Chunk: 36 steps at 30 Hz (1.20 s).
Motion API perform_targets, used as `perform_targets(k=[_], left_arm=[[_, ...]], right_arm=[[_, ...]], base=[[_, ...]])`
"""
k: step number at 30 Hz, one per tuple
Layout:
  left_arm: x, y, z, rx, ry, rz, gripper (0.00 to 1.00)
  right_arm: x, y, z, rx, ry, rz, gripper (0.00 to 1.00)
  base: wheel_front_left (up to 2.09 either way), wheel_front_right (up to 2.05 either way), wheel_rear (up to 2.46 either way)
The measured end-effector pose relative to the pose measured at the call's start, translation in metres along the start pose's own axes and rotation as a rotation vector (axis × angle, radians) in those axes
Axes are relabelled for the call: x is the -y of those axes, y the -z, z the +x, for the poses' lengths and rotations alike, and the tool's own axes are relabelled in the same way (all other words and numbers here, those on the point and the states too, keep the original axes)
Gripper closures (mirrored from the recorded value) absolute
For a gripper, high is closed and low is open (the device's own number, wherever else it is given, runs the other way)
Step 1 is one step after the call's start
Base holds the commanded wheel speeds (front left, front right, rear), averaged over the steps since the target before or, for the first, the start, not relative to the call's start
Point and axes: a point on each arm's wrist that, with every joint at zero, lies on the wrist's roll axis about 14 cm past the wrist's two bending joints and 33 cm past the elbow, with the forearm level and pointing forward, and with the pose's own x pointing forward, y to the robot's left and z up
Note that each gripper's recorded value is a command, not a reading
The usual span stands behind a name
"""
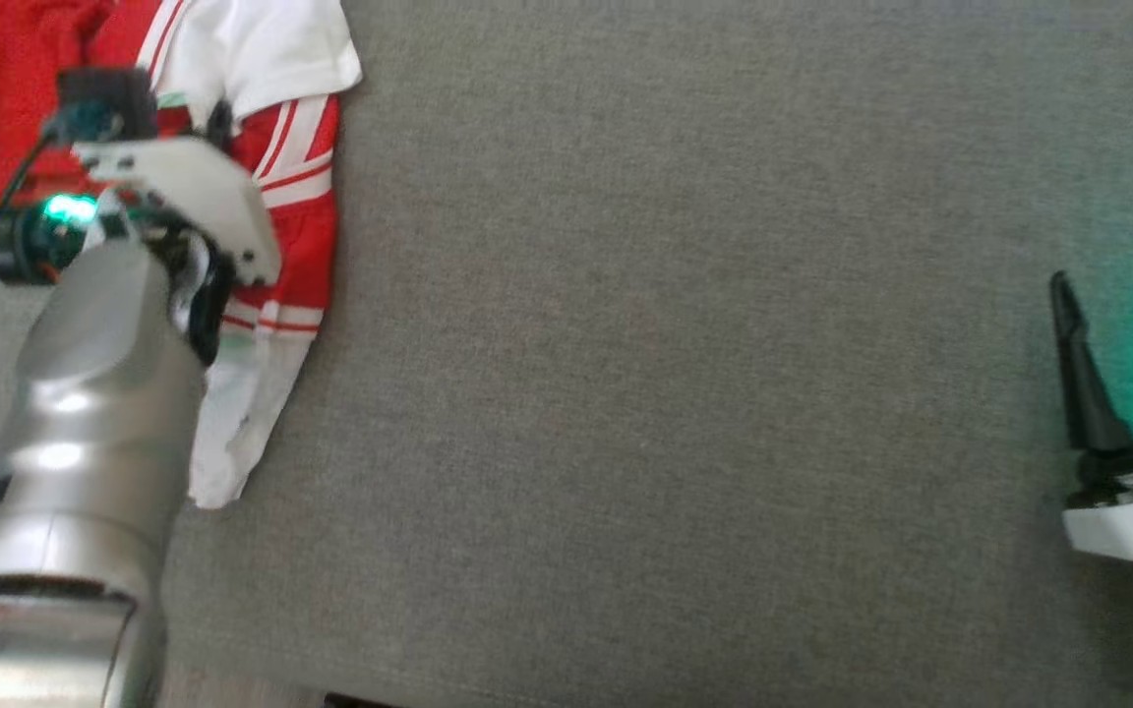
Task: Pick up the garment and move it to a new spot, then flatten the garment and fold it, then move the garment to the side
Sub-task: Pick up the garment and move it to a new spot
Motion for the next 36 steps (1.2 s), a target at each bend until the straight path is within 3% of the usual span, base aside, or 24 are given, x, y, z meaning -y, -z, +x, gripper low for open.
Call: perform_targets(k=[5, 9, 17, 21, 26, 36], left_arm=[[-0.021, -0.015, -0.019, 0.167, -0.017, 0.041, 1.0], [-0.032, -0.063, -0.043, 0.363, -0.024, 0.092, 1.0], [0.01, -0.154, -0.108, 0.673, 0.083, 0.211, 1.0], [0.048, -0.19, -0.145, 0.804, 0.174, 0.252, 1.0], [0.118, -0.208, -0.181, 0.892, 0.338, 0.306, 1.0], [0.261, -0.192, -0.239, 0.971, 0.696, 0.381, 1.0]], right_arm=[[-0.005, -0.018, -0.008, 0.038, 0.039, 0.033, 0.0], [-0.007, -0.035, -0.02, 0.072, 0.084, 0.056, 0.0], [-0.014, -0.064, -0.068, 0.131, 0.187, 0.1, 0.0], [-0.016, -0.075, -0.098, 0.165, 0.246, 0.116, 0.0], [-0.006, -0.084, -0.139, 0.205, 0.344, 0.121, 0.0], [0.013, -0.087, -0.205, 0.257, 0.532, 0.138, 0.0]], base=[[0.0, 0.0, 0.0], [0.0, 0.0, 0.0], [0.0, 0.0, 0.0], [0.0, 0.0, 0.0], [0.0, 0.0, 0.0], [0.0, 0.0, 0.0]])
